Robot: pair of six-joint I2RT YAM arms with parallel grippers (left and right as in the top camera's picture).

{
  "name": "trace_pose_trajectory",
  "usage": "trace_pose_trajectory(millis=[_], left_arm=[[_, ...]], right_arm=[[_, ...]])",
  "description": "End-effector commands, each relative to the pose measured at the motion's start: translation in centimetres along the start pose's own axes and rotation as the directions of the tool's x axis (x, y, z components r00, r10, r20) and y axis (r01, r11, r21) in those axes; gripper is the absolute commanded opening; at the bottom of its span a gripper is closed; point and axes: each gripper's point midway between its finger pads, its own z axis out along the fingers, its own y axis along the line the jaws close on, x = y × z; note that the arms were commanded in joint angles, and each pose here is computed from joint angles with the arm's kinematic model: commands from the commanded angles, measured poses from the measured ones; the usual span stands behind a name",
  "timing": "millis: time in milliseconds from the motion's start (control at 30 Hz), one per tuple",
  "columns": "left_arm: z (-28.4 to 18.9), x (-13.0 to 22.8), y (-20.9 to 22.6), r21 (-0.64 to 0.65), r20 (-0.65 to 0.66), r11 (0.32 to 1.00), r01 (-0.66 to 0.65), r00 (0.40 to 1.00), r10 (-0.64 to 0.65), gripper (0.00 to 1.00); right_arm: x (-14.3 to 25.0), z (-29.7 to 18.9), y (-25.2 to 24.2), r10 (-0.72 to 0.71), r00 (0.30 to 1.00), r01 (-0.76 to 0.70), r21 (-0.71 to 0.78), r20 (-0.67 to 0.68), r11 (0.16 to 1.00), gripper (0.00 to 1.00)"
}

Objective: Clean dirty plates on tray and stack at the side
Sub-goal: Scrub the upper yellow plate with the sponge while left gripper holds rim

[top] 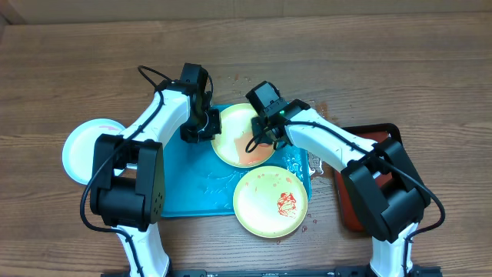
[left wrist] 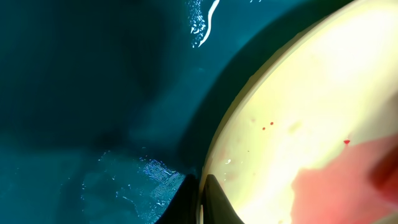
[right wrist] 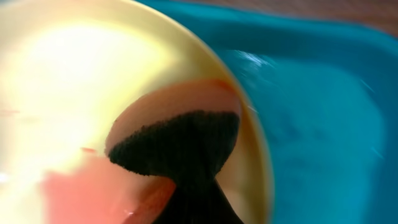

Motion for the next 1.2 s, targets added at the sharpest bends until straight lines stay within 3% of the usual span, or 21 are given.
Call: trace_pose_trajectory(millis=[0,133,300,467,600,800,967,1167], left_arm=[[0.7,0.3,1.0,-0.038,-0.016,0.999,-0.015,1.000,0.014,0.04],[0.7,0.3,1.0,-0.038,-0.016,0.999,-0.015,1.000,0.014,0.04],[0.7,0.3,1.0,-0.038,-0.017,0.999,-0.014,1.000,0.014,0.04],[0.7,0.4,1.0,-0.040,-0.022,0.999,-0.013,1.000,0.012,0.04],[0.7,0.6,1.1,-0.041,-0.027,0.999,-0.013,1.000,0.012,0.04],[0.7,0.7,1.1,-0.045,-0.032,0.999,-0.016,0.999,0.014,0.04],[0.7,0.7,1.2,-0.047,-0.032,0.999,-0.016,0.999,0.014,0.04],[0.7,0.6,1.5,-0.065,-0.027,0.998,-0.016,1.000,0.014,0.05]], right_arm=[[0.3,-0.2,5.8,-0.160,0.987,0.162,-0.192,0.028,0.968,0.04],[1.8,0.3,9.1,-0.271,0.961,0.276,-0.220,0.052,0.936,0.04],[4.6,1.4,10.3,-0.294,0.956,0.283,-0.221,-0.019,0.933,0.04],[2.9,1.8,9.1,-0.188,0.982,0.185,-0.195,0.002,0.963,0.04],[-0.8,2.3,4.7,0.024,0.998,-0.016,-0.123,0.057,0.992,0.04],[-4.3,2.7,-1.5,0.174,0.979,-0.165,-0.082,0.109,0.983,0.04],[-2.1,2.9,-5.4,0.210,0.978,-0.210,-0.002,0.000,0.978,0.04],[2.4,1.8,-3.2,0.025,0.979,-0.042,-0.081,-0.201,0.996,0.04]])
